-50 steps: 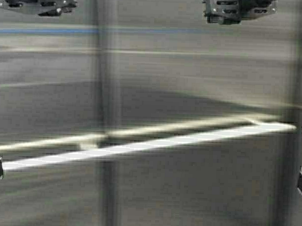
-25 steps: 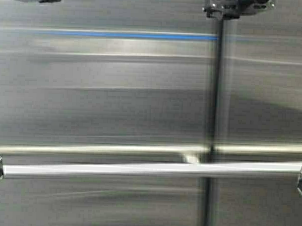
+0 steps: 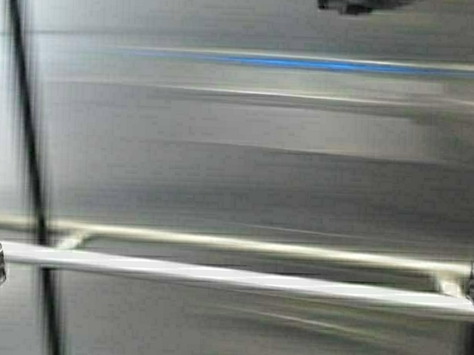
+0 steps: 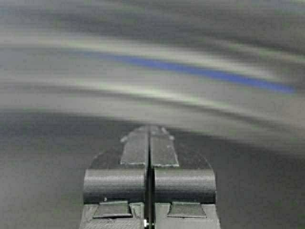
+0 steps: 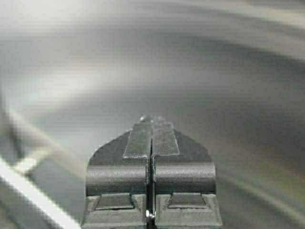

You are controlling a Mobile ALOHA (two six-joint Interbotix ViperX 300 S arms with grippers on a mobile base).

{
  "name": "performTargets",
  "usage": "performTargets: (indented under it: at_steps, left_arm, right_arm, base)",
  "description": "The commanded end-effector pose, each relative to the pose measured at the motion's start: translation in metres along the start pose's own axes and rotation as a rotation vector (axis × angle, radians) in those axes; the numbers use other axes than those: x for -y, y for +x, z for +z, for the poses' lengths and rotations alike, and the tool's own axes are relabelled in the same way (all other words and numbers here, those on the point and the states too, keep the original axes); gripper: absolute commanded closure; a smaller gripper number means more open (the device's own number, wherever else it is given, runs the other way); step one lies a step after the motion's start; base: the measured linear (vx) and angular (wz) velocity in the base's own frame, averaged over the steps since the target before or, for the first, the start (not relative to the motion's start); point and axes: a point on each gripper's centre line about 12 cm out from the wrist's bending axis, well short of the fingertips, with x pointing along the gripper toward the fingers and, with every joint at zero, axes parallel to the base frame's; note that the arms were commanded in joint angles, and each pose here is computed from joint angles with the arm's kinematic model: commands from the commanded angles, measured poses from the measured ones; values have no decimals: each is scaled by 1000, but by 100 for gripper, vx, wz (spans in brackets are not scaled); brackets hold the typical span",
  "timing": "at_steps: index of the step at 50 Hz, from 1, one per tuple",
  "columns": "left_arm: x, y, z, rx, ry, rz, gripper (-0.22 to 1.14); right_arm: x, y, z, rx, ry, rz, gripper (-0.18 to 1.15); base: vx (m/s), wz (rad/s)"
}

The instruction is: Navigate to elevator, push the call button, then enter the elevator

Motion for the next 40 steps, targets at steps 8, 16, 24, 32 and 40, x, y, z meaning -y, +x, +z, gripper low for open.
performTargets:
  at_steps: [8,16,24,32,40]
  left_arm:
    - [1,2,1,4,19,-4,89]
    - [-1,4,-7,-23,30,1,89]
    - [-3,7,-16,-53,49,6,89]
    - [-4,8,-22,-74,48,8,89]
    - [-4,8,-20,-66,47,8,89]
  right_arm:
    - [-9,-4,16,53,-7,27,91]
    - [-13,-5,14,47,-7,40,91]
    - [-23,-7,7,29,-15,69,91]
    - [-23,-6,7,30,-15,69,91]
    - [-23,2,1,4,-18,70,91]
  base:
    - [7,47]
    - [8,57]
    - [7,66]
    - [6,64]
    - [4,57]
